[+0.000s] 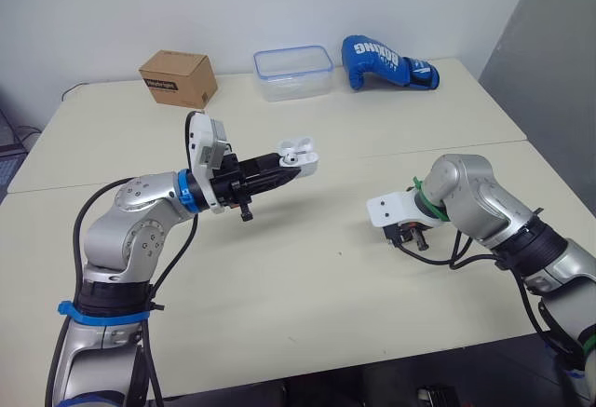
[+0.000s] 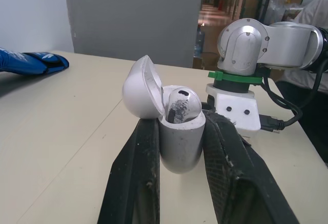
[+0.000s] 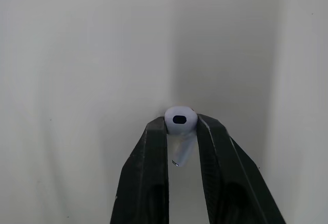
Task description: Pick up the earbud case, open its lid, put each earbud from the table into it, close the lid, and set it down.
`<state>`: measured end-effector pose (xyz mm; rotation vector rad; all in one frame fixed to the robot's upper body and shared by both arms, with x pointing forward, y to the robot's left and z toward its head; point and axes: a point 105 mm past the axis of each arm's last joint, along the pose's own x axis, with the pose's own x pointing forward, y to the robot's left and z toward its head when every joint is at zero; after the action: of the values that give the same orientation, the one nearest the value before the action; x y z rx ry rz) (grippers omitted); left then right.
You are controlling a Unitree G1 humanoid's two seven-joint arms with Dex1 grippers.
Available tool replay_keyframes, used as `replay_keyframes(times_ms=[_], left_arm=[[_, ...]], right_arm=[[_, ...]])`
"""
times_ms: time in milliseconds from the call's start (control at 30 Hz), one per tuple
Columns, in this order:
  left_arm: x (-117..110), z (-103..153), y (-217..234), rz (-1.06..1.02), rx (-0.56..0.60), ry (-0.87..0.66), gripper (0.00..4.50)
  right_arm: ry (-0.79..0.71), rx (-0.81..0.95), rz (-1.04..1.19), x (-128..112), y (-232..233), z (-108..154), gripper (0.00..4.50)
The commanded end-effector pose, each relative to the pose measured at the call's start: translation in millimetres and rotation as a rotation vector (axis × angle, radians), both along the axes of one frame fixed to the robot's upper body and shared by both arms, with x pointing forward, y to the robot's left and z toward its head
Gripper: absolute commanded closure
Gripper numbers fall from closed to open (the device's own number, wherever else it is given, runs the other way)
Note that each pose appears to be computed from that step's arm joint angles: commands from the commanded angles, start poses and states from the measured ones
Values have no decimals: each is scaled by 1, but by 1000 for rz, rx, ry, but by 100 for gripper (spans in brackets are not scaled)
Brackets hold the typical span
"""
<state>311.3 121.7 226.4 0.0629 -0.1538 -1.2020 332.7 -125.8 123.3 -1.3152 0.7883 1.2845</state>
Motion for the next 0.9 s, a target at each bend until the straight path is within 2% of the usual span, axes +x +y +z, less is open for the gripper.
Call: replay_keyframes(times_ms=[33, 233, 700, 800, 900], left_arm=[[-2, 13, 0, -5, -4, -57, 371], [-2, 13, 0, -6, -1, -58, 371], [-1, 13, -2, -14, -3, -61, 371], [-1, 13, -2, -11, -3, -62, 371], [-1, 12, -2, -10, -3, -62, 371]], right_arm=[[-8, -1, 11, 0, 2, 3, 253], [-12, 13, -6, 0, 4, 9, 253], [2, 6, -32, -4, 4, 4, 253], [1, 3, -29, -4, 4, 3, 308], [-3, 0, -31, -3, 4, 3, 410]])
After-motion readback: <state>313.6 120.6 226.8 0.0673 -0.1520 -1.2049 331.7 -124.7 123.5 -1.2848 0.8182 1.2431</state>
